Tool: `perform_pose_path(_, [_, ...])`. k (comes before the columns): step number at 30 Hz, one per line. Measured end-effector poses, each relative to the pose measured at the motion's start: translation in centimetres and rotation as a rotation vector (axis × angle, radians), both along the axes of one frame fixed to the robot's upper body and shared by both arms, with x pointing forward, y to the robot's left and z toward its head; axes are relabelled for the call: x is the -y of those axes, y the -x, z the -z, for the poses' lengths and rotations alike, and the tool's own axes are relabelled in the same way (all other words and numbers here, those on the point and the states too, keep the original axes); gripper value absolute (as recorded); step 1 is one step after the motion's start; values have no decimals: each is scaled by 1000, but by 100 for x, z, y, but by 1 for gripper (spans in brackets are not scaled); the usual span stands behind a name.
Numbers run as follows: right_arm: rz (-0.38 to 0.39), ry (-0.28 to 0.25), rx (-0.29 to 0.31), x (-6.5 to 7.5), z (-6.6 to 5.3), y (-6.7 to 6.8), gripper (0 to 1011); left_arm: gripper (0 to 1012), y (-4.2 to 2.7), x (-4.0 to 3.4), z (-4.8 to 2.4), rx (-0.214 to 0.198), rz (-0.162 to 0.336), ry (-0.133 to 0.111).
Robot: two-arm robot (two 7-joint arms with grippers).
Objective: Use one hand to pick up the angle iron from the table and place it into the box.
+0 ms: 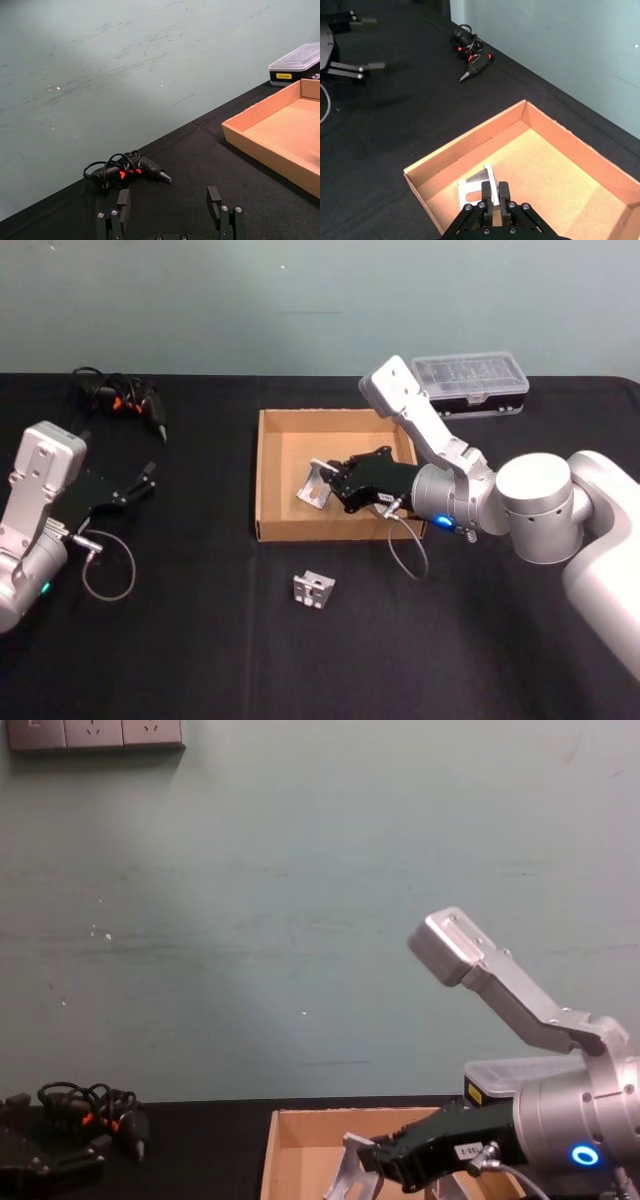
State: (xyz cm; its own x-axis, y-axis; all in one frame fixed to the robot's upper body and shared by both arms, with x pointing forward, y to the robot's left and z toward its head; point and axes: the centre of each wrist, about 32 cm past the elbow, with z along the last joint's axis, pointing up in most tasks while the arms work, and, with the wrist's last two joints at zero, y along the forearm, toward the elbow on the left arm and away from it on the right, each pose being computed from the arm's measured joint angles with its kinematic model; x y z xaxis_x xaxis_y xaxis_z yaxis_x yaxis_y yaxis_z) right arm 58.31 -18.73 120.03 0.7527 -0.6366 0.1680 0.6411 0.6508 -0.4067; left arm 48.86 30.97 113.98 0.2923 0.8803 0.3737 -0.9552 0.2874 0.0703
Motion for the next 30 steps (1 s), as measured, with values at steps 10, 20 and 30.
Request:
perform_pose_path(10, [14,22,-16,-15,67,-38,92,1000,0,0,0,0,0,0])
perform_pose_path(20, [25,32,-19,-14,83,-41,221,1000,0,0,0,0,0,0])
perform_pose_path(30, [33,20,-4,13,89,-14,511,1000,0,0,0,0,0,0])
